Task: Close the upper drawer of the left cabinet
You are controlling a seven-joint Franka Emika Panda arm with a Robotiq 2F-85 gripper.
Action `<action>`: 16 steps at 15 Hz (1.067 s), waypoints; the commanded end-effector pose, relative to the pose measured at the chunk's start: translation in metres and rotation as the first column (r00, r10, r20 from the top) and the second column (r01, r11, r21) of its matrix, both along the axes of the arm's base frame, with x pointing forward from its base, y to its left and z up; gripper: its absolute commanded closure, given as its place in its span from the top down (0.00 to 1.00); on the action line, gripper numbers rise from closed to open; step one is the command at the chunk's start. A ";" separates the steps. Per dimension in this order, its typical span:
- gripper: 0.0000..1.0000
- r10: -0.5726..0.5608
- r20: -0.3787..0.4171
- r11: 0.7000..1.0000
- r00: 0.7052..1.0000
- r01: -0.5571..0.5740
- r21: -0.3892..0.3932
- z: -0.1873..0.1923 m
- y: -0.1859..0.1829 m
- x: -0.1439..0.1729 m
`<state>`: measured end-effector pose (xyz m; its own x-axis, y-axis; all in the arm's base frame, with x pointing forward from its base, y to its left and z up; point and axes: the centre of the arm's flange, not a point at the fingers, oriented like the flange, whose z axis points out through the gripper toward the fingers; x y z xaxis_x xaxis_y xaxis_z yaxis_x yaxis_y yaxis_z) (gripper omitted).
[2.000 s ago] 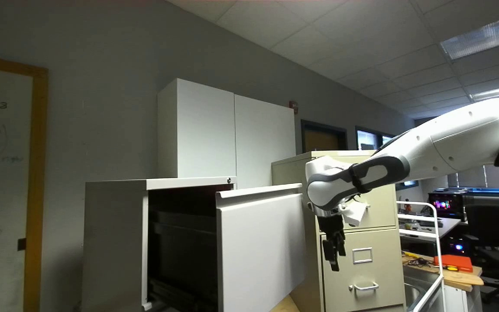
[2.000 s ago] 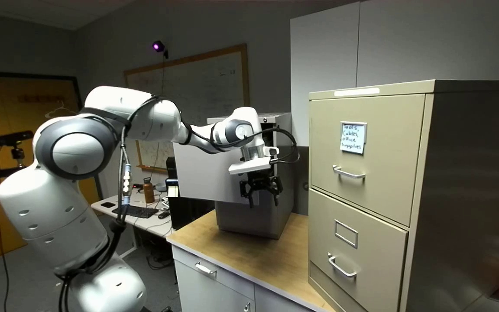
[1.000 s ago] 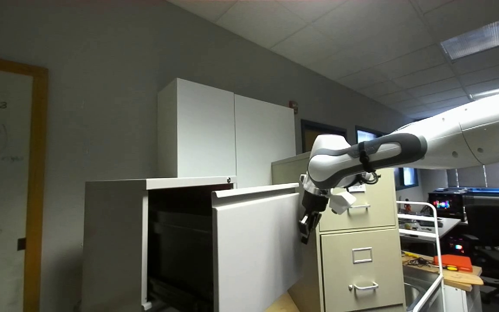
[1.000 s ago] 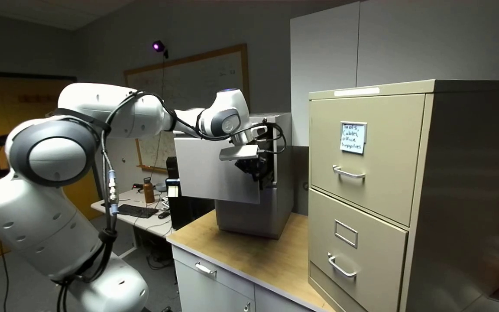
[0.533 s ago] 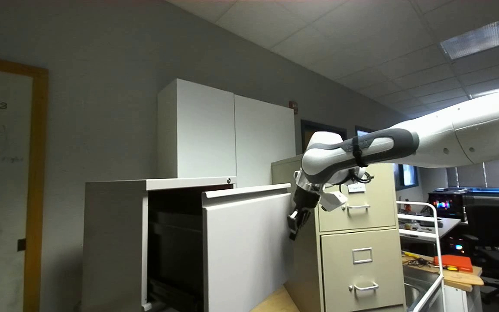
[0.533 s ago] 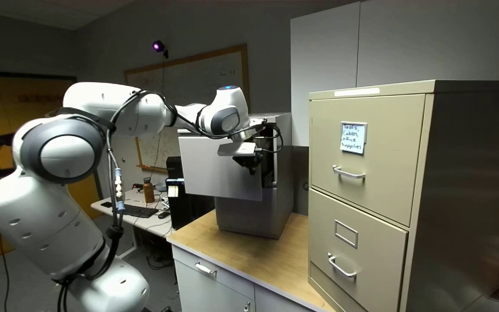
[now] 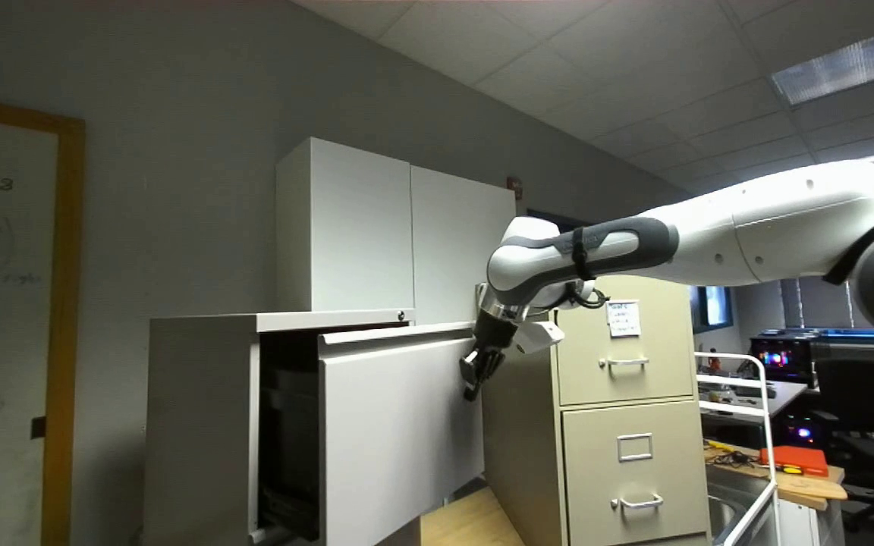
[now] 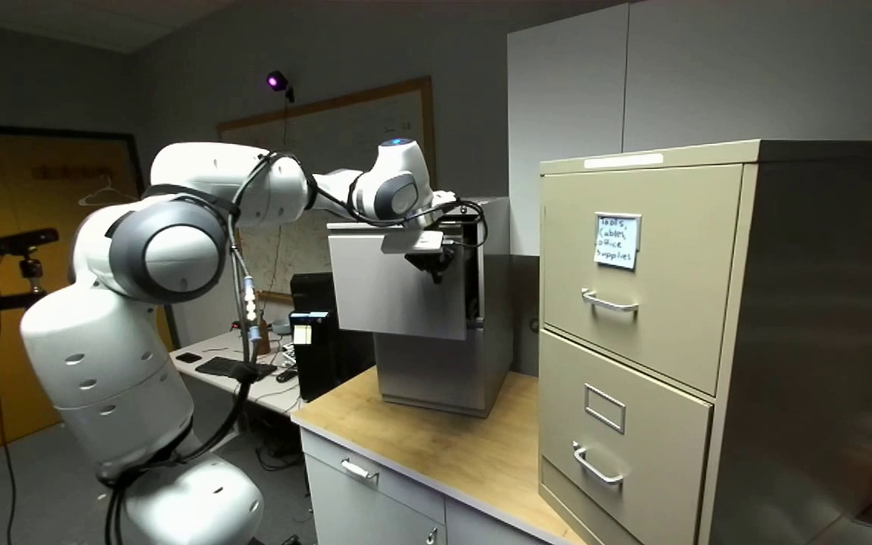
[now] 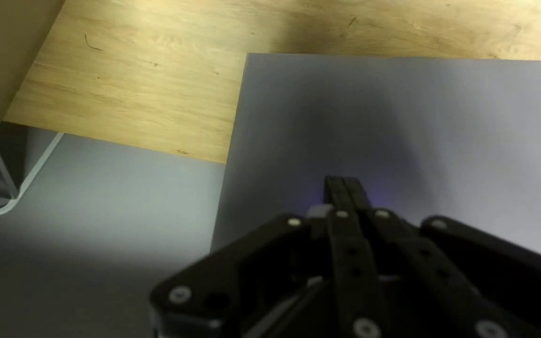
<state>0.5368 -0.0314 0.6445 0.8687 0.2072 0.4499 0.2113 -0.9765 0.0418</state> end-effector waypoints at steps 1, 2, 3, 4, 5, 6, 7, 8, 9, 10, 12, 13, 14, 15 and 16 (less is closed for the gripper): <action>0.00 0.010 0.028 0.999 1.000 -0.011 0.041 0.022 0.022 0.063; 0.00 0.014 0.030 0.999 0.999 -0.016 0.045 0.022 0.025 0.073; 0.00 0.018 0.032 0.999 0.999 -0.019 0.047 0.021 0.029 0.083; 0.00 0.021 0.034 0.999 0.999 -0.022 0.049 0.021 0.032 0.092; 0.00 0.025 0.033 0.998 0.999 -0.027 0.049 0.019 0.035 0.103; 0.00 0.029 0.030 0.998 0.999 -0.030 0.051 0.016 0.037 0.112; 0.00 0.031 0.027 0.998 0.999 -0.033 0.053 0.013 0.040 0.122; 0.00 0.035 0.024 0.998 0.999 -0.036 0.056 0.011 0.044 0.130; 0.00 0.039 0.023 0.998 0.999 -0.040 0.057 0.008 0.047 0.138; 0.00 0.045 0.021 0.997 0.999 -0.046 0.059 0.007 0.051 0.143; 0.00 0.056 0.020 0.997 0.998 -0.057 0.060 0.004 0.059 0.153; 0.00 0.061 0.020 0.996 0.998 -0.062 0.057 0.004 0.062 0.157; 0.00 0.066 0.019 0.996 0.998 -0.067 0.055 0.003 0.066 0.160; 0.00 0.070 0.018 0.996 0.997 -0.071 0.052 0.002 0.069 0.163; 0.00 0.075 0.018 0.996 0.997 -0.076 0.052 0.002 0.071 0.165</action>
